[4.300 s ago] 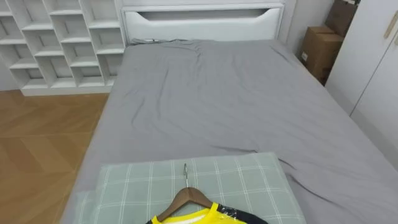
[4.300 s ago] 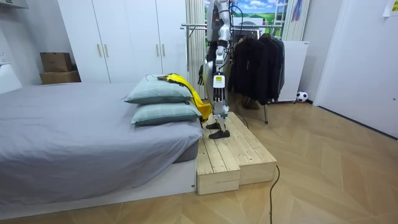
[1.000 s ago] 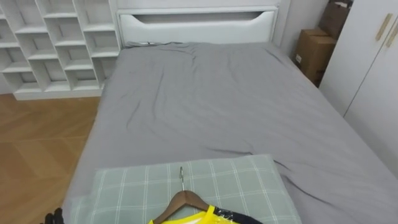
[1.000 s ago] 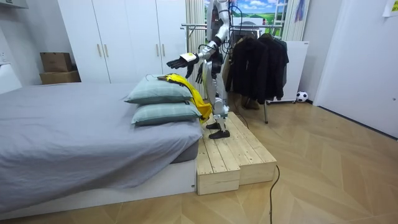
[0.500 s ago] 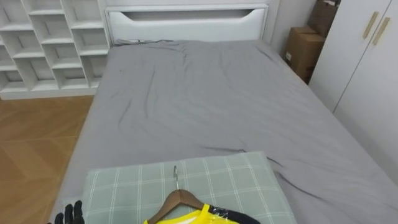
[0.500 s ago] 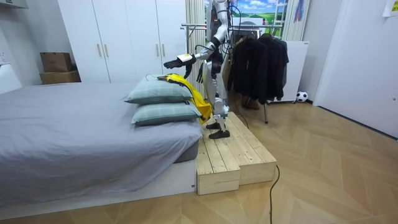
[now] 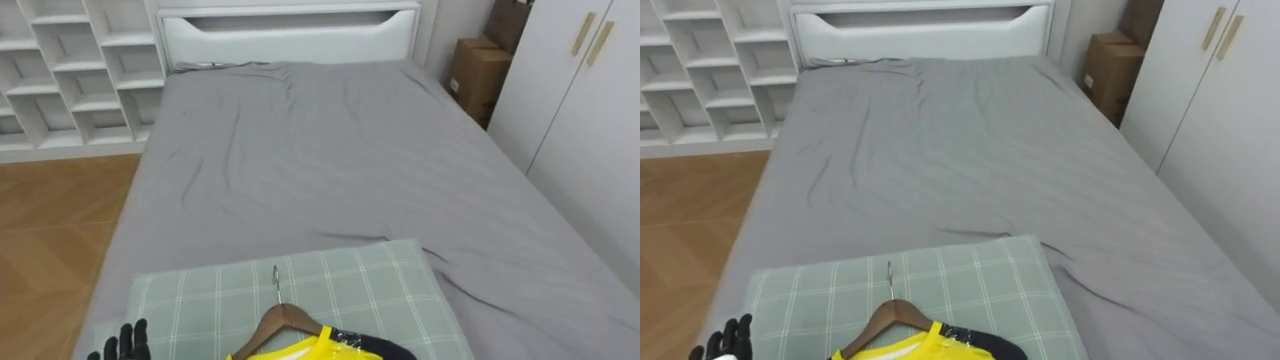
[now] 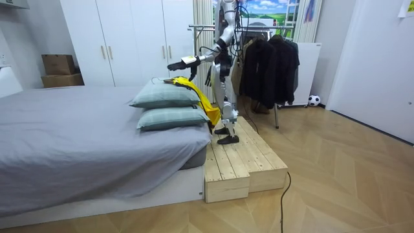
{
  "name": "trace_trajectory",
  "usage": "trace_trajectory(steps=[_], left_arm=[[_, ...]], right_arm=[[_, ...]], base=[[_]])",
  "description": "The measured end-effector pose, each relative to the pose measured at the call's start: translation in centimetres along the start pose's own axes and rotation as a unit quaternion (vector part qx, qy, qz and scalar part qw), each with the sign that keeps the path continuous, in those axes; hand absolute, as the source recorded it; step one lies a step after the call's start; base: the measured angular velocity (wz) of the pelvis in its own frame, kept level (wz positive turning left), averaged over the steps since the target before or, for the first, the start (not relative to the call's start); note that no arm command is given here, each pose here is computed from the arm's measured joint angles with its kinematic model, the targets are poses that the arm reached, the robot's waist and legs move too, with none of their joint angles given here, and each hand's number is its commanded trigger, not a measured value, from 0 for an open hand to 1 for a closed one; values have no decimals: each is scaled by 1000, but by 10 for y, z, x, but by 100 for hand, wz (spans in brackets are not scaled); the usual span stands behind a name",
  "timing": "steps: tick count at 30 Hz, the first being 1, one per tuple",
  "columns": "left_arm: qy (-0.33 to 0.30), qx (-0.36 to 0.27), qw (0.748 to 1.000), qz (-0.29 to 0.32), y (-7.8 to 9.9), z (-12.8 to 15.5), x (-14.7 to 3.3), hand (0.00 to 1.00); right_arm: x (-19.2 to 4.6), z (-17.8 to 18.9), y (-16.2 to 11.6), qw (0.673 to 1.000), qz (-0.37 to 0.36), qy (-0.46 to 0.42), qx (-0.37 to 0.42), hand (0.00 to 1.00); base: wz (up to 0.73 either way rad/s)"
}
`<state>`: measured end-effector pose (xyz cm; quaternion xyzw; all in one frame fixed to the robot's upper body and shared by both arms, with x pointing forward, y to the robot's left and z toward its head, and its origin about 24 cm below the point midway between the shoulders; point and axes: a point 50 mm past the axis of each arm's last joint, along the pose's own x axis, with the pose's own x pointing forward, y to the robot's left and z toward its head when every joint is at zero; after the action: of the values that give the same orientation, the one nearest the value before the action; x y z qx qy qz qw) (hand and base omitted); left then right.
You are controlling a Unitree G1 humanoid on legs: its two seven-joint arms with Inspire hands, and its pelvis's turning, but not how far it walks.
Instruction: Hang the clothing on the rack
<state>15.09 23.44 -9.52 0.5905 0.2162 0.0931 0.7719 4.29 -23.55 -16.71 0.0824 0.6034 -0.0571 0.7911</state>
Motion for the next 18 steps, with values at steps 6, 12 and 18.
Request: trace_trajectory(steps=[6, 12, 18], left_arm=[[-9, -1, 1000, 3, 1, 5, 3, 0], [-21, -3, 1000, 3, 1, 12, 5, 0], [-37, -6, 999, -6, -3, 22, 4, 0]], right_arm=[[0, 1, -1, 1000, -8, -7, 3, 0], [0, 2, -1, 1000, -8, -8, 11, 0], [0, 1, 0, 1000, -9, -8, 17, 0]], base=[[-4], [0], [0]])
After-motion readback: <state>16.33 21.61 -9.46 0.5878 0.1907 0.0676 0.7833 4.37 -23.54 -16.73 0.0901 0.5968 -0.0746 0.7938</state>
